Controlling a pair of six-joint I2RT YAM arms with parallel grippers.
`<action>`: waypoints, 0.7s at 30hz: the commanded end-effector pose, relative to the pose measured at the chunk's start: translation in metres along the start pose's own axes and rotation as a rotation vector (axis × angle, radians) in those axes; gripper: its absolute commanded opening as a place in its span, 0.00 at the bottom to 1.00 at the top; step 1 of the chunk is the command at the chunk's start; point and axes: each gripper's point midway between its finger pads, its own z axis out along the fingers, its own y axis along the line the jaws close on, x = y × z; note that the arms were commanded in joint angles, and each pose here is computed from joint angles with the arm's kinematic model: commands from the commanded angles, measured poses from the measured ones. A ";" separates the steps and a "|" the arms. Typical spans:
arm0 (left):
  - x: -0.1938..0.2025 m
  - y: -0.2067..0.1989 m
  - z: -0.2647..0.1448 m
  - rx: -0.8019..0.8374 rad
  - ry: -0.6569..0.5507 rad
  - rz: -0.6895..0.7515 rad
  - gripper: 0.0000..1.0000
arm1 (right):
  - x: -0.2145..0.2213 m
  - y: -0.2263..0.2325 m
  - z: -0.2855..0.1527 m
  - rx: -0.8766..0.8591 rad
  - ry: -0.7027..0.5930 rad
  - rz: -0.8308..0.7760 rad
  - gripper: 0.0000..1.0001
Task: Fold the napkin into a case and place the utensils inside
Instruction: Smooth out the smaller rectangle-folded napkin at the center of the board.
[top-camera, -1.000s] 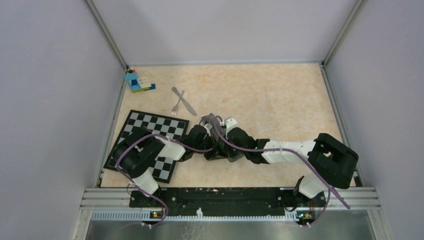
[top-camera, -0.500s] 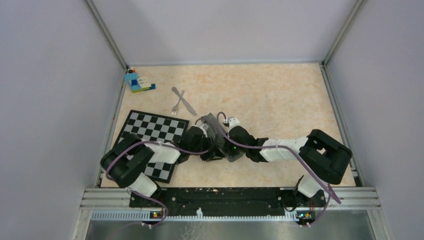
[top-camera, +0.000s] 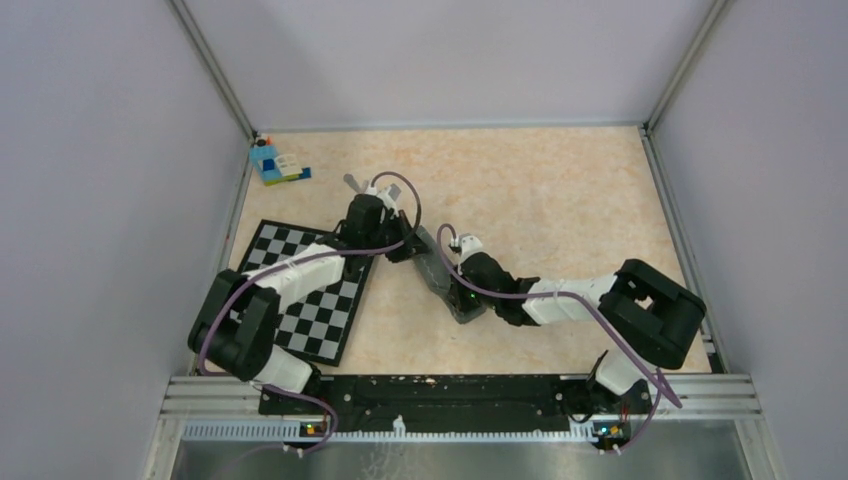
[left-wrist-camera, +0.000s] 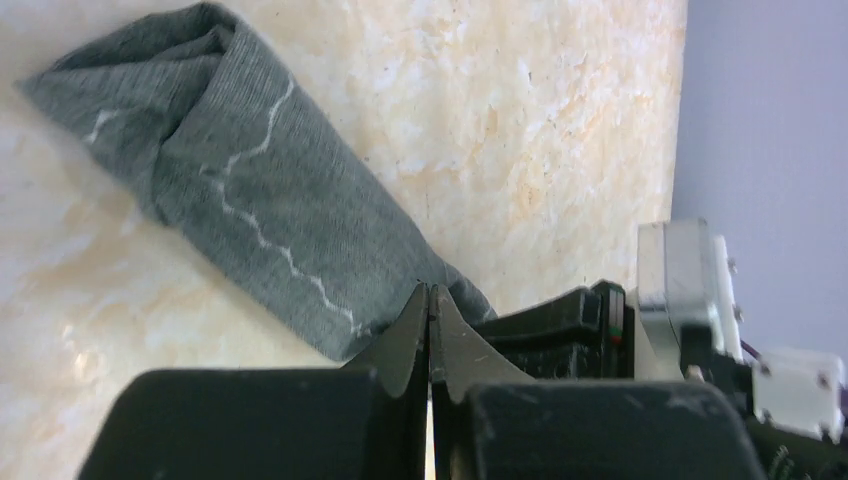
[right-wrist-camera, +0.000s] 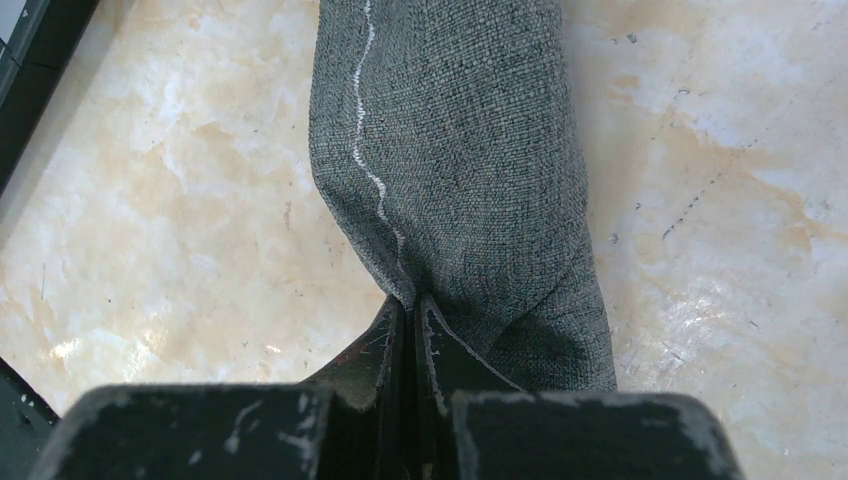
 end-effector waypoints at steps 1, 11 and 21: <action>0.003 0.005 0.024 0.023 0.069 0.021 0.00 | 0.005 -0.009 -0.004 0.020 0.018 0.005 0.00; 0.011 0.057 0.062 -0.054 0.090 -0.009 0.00 | 0.004 -0.007 -0.006 0.008 0.018 0.006 0.00; 0.004 0.067 0.082 -0.067 0.099 0.032 0.02 | -0.001 0.003 -0.030 -0.059 0.003 -0.020 0.18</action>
